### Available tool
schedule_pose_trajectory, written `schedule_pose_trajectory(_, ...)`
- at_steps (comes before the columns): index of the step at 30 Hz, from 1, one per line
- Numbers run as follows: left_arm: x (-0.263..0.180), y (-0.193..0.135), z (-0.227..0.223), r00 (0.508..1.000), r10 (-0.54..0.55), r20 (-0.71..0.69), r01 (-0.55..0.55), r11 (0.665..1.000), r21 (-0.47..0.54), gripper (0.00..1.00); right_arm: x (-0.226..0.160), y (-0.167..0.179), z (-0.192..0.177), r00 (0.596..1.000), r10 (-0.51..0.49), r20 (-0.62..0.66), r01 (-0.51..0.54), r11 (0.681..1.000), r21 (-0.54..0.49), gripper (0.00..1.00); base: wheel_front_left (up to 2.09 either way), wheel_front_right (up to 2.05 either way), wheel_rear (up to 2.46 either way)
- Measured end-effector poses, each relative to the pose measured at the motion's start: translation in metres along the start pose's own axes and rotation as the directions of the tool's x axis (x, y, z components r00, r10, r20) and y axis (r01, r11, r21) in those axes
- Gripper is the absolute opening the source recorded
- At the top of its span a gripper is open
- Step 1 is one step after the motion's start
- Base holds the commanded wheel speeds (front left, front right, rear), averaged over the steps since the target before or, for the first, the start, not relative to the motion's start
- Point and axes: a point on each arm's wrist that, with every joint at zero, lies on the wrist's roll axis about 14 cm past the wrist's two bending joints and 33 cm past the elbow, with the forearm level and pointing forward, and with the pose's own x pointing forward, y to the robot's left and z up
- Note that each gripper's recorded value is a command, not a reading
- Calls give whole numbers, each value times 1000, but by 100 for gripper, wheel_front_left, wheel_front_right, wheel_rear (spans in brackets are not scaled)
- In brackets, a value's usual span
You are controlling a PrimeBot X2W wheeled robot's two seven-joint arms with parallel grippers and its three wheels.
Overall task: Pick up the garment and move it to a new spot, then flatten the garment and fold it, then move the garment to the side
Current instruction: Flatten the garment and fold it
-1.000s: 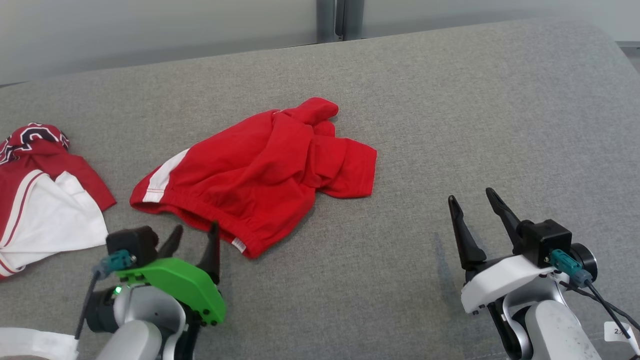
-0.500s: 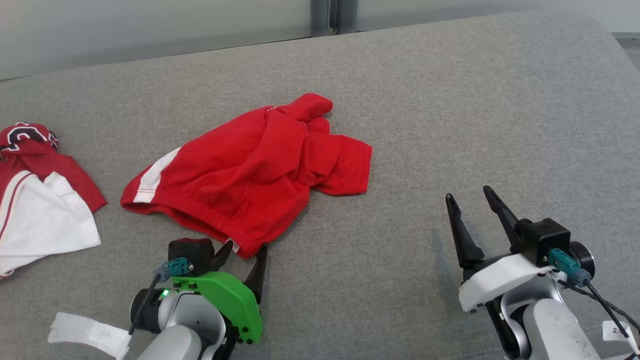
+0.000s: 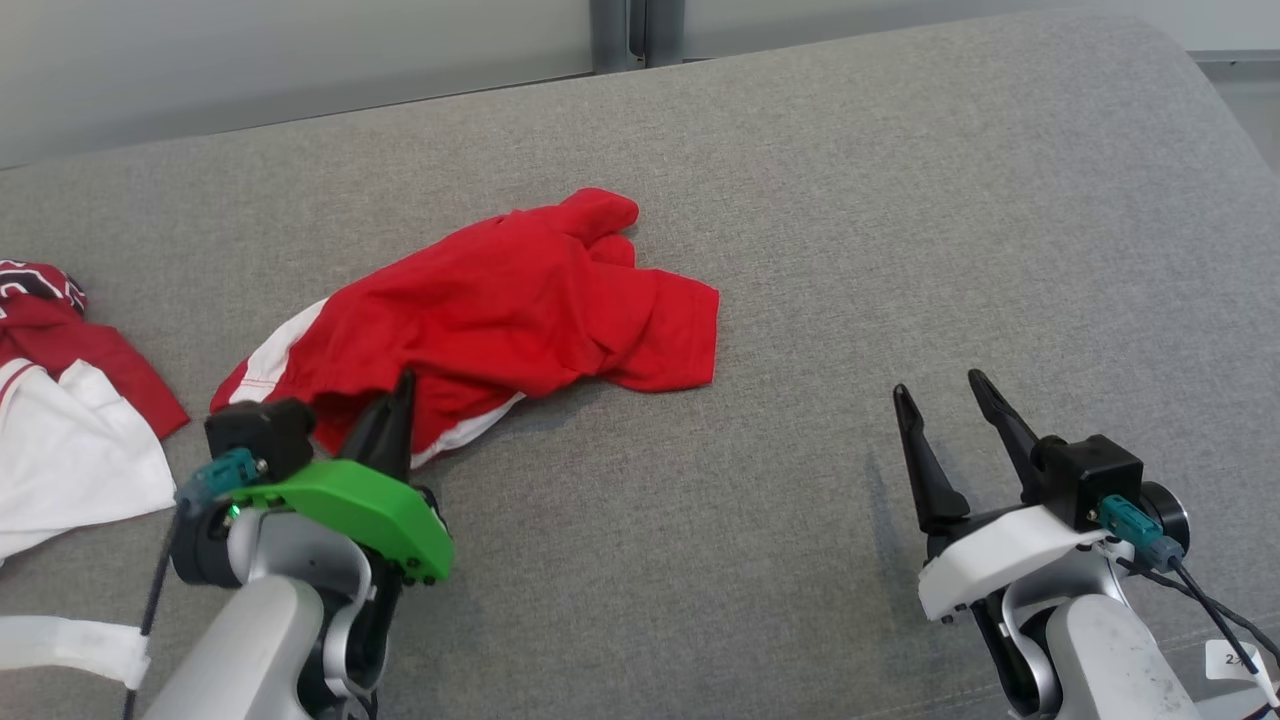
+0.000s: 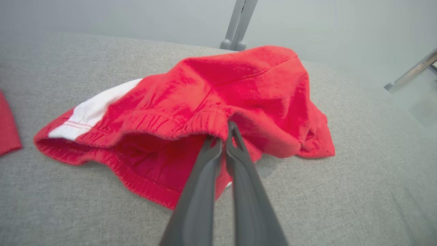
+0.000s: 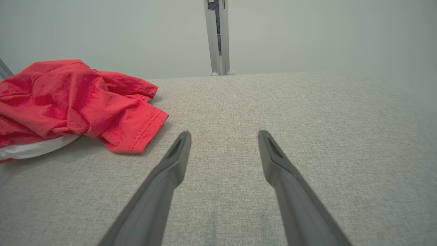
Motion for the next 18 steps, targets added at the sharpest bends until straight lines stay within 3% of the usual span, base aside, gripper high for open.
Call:
schedule_pose_trajectory(7,18,-1,61,991,-18,130,10,998,60,0,0,2,3,1000,7,9,-7,1000,-4,100,0,0,0)
schedule_pose_trajectory(18,67,14,105,992,21,121,-48,975,218,0,-4,-5,4,1000,-13,5,13,1000,-18,100,0,0,0)
